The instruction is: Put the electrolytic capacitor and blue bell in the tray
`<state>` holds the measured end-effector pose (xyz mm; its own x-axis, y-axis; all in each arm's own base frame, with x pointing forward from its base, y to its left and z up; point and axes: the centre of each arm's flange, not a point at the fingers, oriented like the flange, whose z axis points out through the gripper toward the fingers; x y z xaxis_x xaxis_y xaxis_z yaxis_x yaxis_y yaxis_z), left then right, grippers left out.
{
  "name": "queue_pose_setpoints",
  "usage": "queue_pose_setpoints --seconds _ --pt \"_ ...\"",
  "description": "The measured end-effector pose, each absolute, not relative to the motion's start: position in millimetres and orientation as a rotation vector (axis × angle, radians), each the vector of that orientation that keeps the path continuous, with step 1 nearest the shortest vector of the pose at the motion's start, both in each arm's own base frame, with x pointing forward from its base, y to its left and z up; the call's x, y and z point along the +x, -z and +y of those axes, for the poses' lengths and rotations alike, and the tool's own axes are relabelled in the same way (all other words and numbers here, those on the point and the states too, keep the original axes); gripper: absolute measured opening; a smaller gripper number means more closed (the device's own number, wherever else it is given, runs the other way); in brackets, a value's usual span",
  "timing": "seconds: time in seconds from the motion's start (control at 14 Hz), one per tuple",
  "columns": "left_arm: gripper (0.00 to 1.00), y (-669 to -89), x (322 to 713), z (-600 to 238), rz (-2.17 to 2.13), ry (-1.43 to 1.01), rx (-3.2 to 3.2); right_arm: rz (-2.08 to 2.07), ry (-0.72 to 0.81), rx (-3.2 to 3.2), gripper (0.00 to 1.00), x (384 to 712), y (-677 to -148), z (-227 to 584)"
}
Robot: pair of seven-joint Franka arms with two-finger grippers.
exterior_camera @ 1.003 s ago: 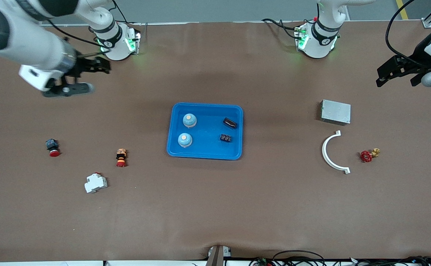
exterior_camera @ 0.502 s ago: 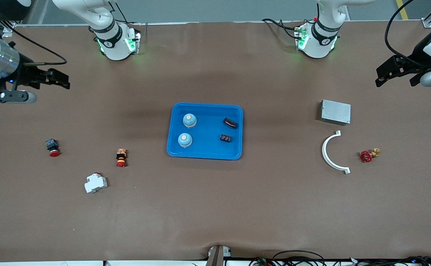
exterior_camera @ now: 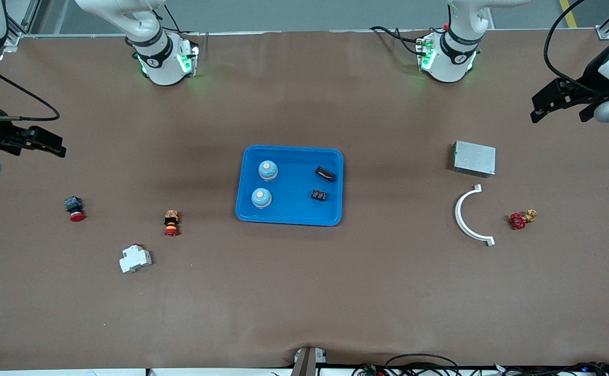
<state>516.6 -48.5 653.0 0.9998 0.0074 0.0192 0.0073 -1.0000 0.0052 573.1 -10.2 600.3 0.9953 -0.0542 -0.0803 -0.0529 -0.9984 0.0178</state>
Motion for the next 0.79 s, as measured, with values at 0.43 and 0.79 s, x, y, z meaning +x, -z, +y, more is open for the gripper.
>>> queue_pose_setpoints --seconds 0.43,0.79 --pt "1.0 -653.6 516.2 -47.7 0.013 -0.013 3.137 -0.09 0.087 3.113 1.0 575.4 -606.2 -13.5" --pt "1.0 -652.0 516.6 -47.7 0.002 -0.001 3.138 -0.12 -0.046 3.12 1.0 587.4 -609.6 -24.2"
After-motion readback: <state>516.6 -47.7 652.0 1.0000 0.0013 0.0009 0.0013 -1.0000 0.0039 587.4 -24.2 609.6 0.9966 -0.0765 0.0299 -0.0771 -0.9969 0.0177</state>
